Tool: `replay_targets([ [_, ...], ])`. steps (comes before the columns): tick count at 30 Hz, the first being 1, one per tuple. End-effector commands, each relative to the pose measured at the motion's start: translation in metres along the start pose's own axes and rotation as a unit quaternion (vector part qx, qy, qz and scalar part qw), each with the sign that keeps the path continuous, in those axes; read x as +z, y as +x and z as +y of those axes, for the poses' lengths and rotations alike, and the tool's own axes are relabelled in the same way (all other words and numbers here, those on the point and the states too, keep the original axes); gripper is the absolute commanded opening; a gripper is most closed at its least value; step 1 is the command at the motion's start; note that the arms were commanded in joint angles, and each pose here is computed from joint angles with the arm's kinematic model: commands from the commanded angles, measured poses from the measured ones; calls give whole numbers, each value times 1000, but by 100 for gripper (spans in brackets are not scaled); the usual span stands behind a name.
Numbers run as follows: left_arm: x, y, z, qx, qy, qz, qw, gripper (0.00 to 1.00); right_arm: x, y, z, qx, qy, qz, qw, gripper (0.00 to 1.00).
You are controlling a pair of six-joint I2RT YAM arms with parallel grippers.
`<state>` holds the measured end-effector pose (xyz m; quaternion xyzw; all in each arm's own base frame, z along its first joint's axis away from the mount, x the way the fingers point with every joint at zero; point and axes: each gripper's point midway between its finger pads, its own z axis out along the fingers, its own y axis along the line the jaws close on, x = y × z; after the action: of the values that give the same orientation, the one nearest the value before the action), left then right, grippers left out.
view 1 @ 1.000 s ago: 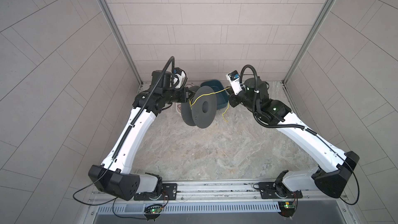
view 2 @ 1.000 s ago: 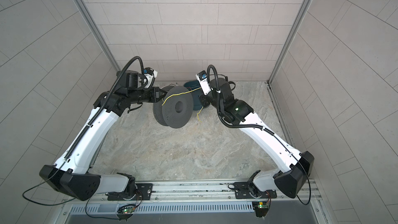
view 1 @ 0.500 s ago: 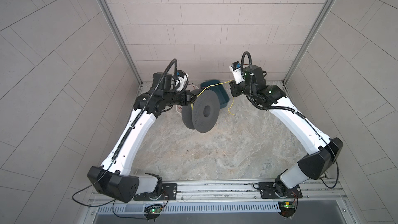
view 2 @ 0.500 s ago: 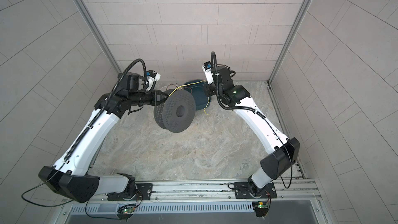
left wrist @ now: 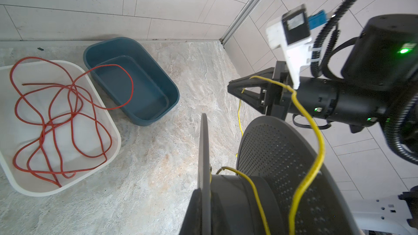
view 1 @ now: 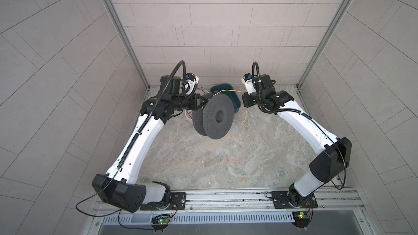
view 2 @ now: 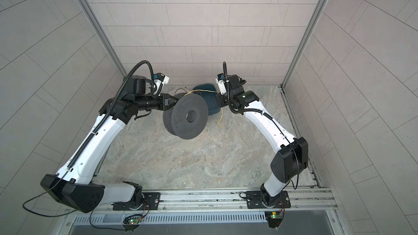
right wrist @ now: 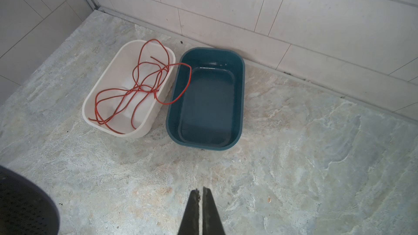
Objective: Wrap the cables
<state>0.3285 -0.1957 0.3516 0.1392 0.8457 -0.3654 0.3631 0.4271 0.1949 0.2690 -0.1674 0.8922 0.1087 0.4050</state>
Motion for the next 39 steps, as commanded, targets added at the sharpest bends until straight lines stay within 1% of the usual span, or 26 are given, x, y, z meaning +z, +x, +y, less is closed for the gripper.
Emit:
replay_targets([
  [1, -15, -23, -27, 20, 44, -39, 998, 0, 6, 5, -2, 17, -3, 3, 1000, 0],
  [7, -20, -31, -27, 14, 49, -58, 997, 0, 13, 25, 0, 27, -10, 16, 999, 0],
  [12, -25, -46, -25, -15, 61, -93, 994, 0, 15, 40, 7, 46, -32, 16, 998, 0],
  [19, -24, -60, -10, -53, 34, -136, 989, 0, 7, 48, 23, 59, -59, -5, 996, 0],
  [23, -24, -72, 0, -81, 19, -172, 982, 0, 4, 51, 35, 68, -71, -13, 995, 0],
  [30, -29, -92, 3, -110, 22, -221, 969, 0, 2, 58, 55, 80, -89, -20, 993, 0],
  [34, -33, -96, 11, -113, 1, -242, 964, 0, -6, 57, 69, 68, -93, -28, 993, 0],
  [36, -35, -97, 15, -131, -3, -254, 958, 0, -11, 55, 74, 70, -97, -34, 992, 0],
  [39, -38, -95, 28, -148, -30, -271, 951, 0, -20, 52, 80, 67, -92, -53, 992, 0],
])
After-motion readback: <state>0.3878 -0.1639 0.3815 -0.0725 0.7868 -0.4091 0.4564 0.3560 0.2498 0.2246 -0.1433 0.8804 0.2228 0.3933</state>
